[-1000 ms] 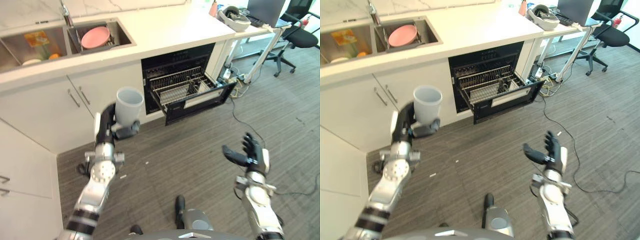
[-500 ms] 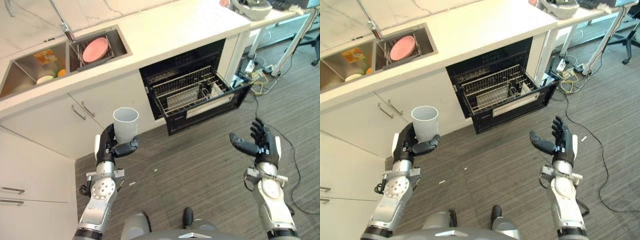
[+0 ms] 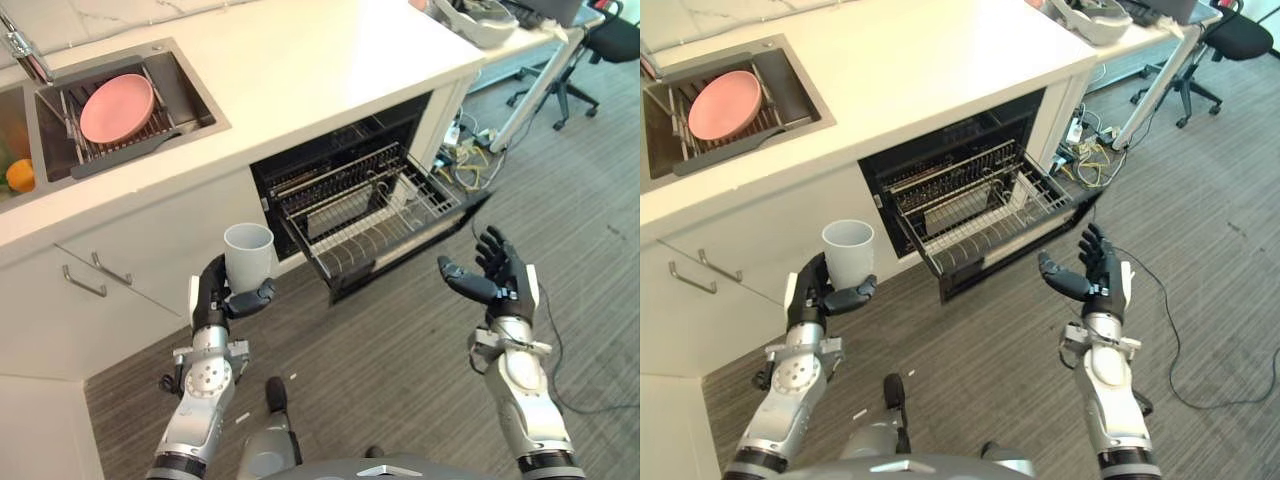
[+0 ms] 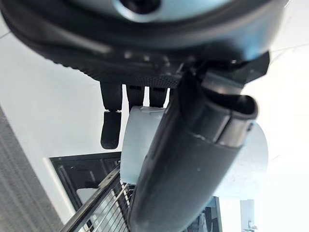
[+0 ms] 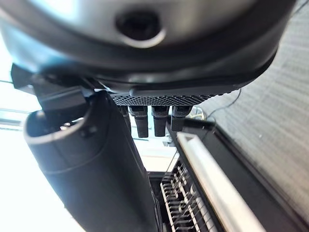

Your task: Place the dishes in the dishwasher.

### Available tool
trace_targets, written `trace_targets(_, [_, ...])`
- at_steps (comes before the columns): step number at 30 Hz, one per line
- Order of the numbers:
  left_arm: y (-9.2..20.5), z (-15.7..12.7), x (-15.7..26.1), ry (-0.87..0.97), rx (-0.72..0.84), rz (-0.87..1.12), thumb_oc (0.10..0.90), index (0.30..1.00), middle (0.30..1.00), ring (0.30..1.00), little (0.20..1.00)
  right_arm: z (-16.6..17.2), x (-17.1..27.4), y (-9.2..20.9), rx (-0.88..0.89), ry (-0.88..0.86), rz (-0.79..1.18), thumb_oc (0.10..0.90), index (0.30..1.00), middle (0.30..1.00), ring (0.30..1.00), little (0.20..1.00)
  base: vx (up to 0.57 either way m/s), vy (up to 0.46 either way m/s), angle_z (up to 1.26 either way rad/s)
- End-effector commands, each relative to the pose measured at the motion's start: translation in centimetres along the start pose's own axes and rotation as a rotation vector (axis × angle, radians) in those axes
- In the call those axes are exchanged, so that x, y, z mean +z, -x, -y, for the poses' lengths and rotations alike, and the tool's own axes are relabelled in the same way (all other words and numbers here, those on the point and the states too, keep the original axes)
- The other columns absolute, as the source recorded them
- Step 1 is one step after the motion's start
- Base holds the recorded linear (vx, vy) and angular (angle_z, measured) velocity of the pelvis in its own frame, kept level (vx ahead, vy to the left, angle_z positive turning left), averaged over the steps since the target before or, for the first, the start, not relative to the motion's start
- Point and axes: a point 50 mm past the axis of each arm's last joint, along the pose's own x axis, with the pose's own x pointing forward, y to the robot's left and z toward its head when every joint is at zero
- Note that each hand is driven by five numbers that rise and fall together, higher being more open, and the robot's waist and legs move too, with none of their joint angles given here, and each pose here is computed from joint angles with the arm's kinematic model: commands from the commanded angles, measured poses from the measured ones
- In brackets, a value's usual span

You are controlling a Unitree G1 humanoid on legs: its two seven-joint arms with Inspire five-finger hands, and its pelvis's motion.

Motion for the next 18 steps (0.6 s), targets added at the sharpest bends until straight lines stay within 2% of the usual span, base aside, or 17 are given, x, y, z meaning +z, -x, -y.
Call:
trace_targets(1, [-0.7, -1.5, 5.6, -0.046, 0.041, 0.319, 0.4, 0.3, 0.3, 0.3, 0.3, 0.1, 5.6, -1.7, 0.038, 0.046, 0.303, 0.8, 0.9, 0.9, 0.9, 0.9, 0.11, 0.252, -0.02])
trace_targets(6, [-1.1, -0.6, 6.9, -0.075, -0.012, 0.38, 0.4, 0.3, 0.3, 0.3, 0.3, -0.4, 6.1, -1.3, 0.034, 0.022, 0.336, 0.8, 0.9, 0.9, 0.9, 0.9, 0.12, 0.249, 0.28])
trace_targets(10, [-1.2, -0.5, 8.5, -0.129, 0.013, 0.474, 0.4, 0.3, 0.3, 0.3, 0.3, -1.1, 6.7, -1.3, 0.081, 0.027, 0.365, 0.8, 0.9, 0.9, 0.9, 0.9, 0.18, 0.113, 0.09])
trace_targets(12, [-1.0, -0.4, 8.8, -0.107, 0.007, 0.481, 0.4, 0.3, 0.3, 0.3, 0.3, -0.2, 7.4, -1.5, 0.029, -0.006, 0.401, 0.8, 0.9, 0.9, 0.9, 0.9, 0.17, -0.056, -0.21])
trace_targets(14, [-0.5, 0.6, 9.2, -0.094, -0.05, 0.511, 0.4, 0.3, 0.3, 0.3, 0.3, -1.5, 8.4, -0.9, 0.138, -0.087, 0.438, 0.8, 0.9, 0.9, 0.9, 0.9, 0.08, -0.032, -0.19])
trace_targets(18, [-0.4, 1.5, 10.7, -0.07, -0.08, 0.585, 0.4, 0.3, 0.3, 0.3, 0.3, -1.4, 8.6, -0.9, 0.135, -0.204, 0.447, 0.8, 0.9, 0.9, 0.9, 0.9, 0.09, -0.027, 0.0])
